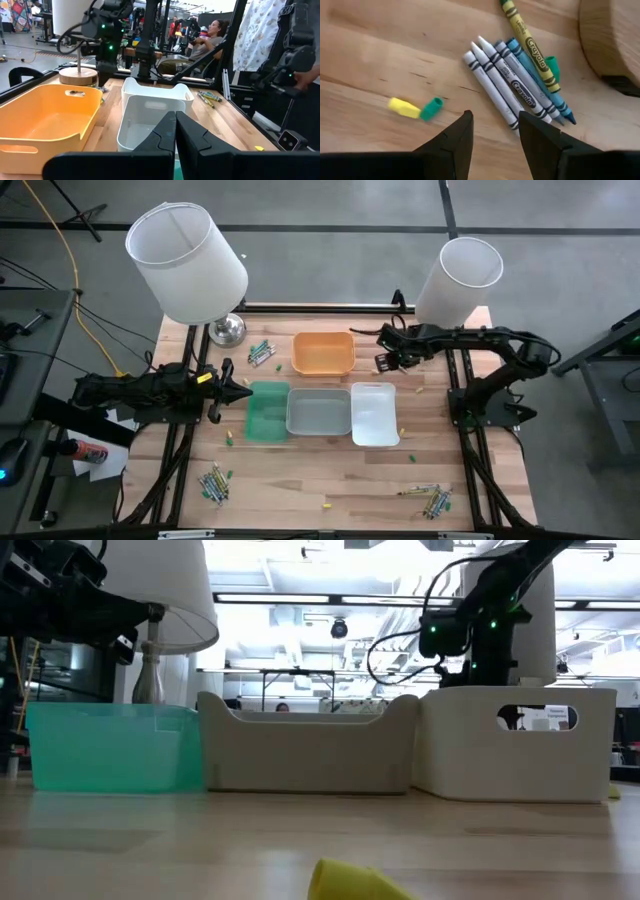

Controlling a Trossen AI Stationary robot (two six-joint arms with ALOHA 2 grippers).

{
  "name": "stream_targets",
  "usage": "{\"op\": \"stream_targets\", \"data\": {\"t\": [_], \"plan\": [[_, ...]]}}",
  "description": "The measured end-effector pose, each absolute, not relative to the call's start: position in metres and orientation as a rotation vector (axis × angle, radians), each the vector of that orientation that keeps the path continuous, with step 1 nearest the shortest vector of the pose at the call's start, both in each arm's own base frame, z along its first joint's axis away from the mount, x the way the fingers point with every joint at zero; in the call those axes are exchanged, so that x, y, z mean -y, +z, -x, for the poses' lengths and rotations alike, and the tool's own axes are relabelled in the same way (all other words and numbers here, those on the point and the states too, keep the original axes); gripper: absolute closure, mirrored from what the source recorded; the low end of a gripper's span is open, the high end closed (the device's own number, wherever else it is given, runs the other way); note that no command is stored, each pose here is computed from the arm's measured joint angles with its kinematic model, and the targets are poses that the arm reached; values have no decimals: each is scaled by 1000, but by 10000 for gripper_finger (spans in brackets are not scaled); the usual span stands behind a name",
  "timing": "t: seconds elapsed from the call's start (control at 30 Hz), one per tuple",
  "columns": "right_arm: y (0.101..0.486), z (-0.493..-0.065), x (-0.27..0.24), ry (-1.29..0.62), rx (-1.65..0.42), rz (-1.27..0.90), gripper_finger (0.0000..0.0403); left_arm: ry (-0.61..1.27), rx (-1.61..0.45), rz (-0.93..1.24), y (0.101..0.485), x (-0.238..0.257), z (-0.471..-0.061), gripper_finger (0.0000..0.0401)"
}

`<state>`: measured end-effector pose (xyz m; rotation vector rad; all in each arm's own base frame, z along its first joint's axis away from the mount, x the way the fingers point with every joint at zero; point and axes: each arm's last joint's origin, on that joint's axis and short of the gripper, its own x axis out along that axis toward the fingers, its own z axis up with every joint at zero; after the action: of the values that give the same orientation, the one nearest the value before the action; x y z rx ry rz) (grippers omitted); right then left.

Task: Sort crayons
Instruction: Put the white crayon into the gray bin

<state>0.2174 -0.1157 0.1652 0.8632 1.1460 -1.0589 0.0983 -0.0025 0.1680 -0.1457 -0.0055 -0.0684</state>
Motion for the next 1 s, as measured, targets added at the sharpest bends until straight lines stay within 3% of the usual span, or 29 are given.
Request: {"op": "stream_targets", "data": {"t": [0.67,1.0], "plan": [[135,-227,120,-977,-1303,-765,256,-68,6,146,168,2,-98,401],[135,-226,119,-953,-1326,-750,341,-69,6,146,168,3,-98,401]]}}
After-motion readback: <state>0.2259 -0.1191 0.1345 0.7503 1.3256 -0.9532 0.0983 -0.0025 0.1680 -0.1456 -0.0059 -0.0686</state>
